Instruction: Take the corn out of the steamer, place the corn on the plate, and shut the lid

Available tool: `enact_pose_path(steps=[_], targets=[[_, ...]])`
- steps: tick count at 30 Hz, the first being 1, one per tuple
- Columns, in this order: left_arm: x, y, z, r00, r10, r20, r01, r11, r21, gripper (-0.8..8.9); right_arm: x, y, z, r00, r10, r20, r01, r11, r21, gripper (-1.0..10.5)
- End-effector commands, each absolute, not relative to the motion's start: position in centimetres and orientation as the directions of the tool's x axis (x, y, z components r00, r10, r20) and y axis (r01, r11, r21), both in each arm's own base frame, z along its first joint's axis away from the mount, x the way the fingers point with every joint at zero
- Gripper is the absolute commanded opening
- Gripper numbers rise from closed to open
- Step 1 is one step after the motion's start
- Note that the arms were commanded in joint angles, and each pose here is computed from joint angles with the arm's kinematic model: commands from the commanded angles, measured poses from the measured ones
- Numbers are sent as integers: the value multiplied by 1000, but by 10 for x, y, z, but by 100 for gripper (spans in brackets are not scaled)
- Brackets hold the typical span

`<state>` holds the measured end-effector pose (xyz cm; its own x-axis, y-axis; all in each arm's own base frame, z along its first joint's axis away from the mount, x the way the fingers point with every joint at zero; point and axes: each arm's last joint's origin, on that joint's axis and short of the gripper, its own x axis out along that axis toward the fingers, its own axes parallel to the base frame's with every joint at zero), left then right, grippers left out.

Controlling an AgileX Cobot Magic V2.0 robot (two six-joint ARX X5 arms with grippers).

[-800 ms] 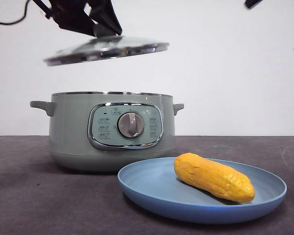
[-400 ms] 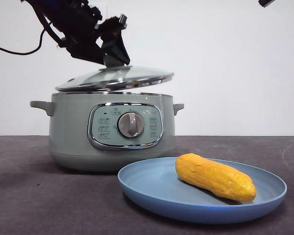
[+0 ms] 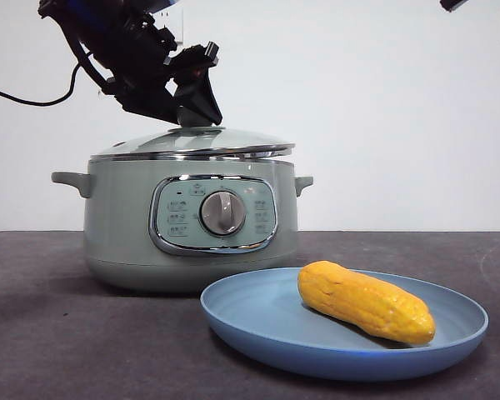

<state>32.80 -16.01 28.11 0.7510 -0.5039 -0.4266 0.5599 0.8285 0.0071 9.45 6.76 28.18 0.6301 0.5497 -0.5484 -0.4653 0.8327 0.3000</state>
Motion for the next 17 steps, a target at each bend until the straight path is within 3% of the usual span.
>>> enact_pose_path(steps=[1, 17], targets=[[330, -160, 280, 746, -501, -439, 564, 826, 15, -9, 95, 68, 280, 631, 547, -550, -460, 835, 303, 629], [328, -158, 272, 716, -481, -506, 559, 829, 4, -9, 95, 68, 280, 631, 548, -550, -461, 834, 302, 629]])
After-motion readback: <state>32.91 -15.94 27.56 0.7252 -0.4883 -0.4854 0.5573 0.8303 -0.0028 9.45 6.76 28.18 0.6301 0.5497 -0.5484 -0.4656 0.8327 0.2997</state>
